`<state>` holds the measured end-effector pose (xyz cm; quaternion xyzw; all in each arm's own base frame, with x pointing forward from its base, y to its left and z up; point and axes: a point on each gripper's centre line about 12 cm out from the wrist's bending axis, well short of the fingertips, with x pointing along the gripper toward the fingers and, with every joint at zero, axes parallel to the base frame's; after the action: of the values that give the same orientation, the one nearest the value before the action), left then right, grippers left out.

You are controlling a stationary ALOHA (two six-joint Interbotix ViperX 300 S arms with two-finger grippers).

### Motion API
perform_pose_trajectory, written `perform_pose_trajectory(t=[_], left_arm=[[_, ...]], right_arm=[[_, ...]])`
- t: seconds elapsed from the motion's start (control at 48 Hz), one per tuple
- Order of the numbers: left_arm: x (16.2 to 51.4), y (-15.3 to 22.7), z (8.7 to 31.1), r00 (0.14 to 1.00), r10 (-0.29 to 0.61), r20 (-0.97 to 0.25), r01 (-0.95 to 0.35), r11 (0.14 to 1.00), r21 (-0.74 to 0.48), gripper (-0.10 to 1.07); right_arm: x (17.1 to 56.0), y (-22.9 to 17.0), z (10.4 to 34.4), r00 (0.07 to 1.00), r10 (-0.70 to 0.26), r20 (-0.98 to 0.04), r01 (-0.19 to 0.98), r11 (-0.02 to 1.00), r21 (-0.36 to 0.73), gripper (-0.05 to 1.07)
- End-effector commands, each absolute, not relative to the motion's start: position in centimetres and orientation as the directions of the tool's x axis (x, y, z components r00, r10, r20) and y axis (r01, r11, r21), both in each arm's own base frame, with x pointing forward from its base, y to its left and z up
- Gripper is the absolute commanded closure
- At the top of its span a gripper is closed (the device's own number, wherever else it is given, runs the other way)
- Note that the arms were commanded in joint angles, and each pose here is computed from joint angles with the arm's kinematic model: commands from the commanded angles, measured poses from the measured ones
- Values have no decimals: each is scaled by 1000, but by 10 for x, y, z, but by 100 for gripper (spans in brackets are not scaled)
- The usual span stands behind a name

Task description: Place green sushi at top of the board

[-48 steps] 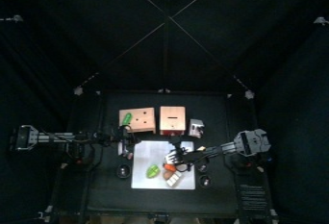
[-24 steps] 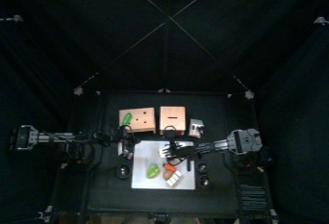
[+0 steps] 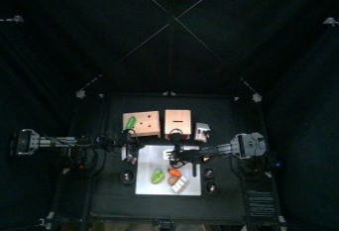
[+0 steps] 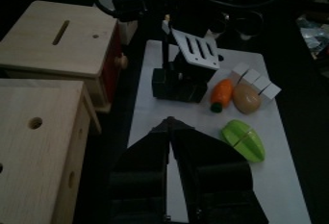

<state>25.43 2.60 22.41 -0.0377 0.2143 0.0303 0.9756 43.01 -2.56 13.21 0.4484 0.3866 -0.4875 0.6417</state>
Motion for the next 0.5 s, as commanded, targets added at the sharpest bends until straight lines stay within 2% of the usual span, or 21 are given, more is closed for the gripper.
perform_pose_trajectory(t=[0.0,0.25,0.479], left_arm=[[257,26,230,913,40,-407,-70,996,-61,50],[257,26,228,912,39,-409,-71,996,-63,50],[257,26,228,911,39,-409,-70,996,-61,50]], right_arm=[[437,-27,143,259,-279,-925,965,117,235,33],[442,-29,141,266,-291,-919,962,134,236,30],[442,-28,140,264,-293,-919,962,147,230,17]])
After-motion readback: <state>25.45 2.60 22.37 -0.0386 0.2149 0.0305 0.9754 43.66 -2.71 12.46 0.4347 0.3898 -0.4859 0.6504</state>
